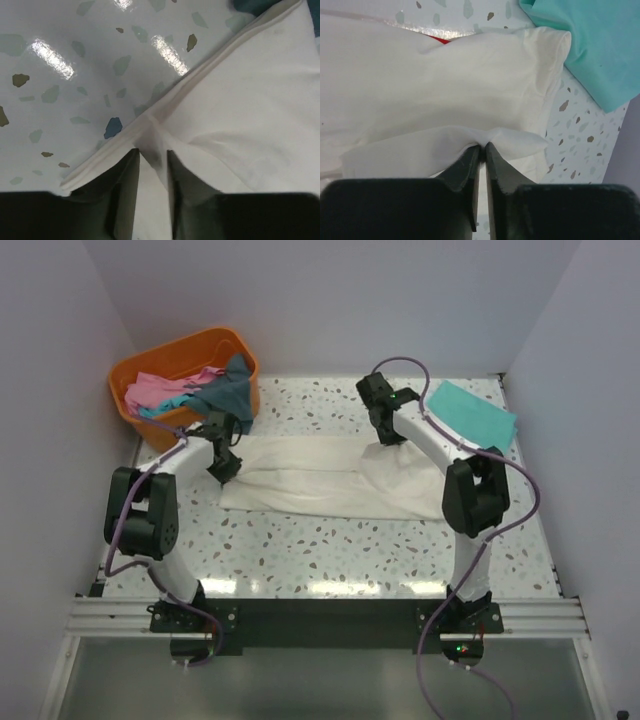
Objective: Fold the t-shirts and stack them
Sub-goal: Fold the tshirt
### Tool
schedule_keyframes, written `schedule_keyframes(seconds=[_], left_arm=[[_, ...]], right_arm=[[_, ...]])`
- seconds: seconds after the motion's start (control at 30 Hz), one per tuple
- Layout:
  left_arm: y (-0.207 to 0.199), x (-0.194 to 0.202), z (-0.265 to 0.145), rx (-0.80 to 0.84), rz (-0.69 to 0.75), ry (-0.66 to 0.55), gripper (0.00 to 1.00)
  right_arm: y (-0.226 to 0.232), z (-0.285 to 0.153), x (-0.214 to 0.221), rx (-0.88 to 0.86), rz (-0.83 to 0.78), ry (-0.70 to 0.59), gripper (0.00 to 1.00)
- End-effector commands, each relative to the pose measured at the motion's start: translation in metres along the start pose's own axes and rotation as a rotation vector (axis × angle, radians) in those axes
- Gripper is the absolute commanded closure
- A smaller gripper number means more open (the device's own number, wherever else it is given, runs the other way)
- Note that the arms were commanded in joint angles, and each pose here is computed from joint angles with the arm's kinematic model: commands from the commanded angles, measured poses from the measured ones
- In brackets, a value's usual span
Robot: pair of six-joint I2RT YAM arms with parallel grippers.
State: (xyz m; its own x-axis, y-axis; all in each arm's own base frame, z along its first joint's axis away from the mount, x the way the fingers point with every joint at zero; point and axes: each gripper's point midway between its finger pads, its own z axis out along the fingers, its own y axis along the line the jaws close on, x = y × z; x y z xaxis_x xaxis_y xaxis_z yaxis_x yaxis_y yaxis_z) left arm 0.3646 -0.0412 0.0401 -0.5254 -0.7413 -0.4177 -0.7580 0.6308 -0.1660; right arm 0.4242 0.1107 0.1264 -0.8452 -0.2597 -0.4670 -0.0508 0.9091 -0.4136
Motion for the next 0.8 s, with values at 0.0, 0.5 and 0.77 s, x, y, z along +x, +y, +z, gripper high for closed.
schedule_keyframes(seconds=[0.0,0.5,0.77], left_arm=[[-0.015,-0.017,-0.001,0.034,0.022,-0.032,0.61],[-0.070,-0.019,-0.052,0.325,0.194,-0.059,0.00],[-0.101,0.015,-0.007,0.276,0.336,0.026,0.00]], right_arm=[[0.002,0.011,-0.019,0.009,0.005,-0.025,0.80],[0.018,-0.025,0.070,-0.194,0.354,0.022,0.01],[0.001,0.006,0.050,-0.014,0.325,-0.048,0.01]])
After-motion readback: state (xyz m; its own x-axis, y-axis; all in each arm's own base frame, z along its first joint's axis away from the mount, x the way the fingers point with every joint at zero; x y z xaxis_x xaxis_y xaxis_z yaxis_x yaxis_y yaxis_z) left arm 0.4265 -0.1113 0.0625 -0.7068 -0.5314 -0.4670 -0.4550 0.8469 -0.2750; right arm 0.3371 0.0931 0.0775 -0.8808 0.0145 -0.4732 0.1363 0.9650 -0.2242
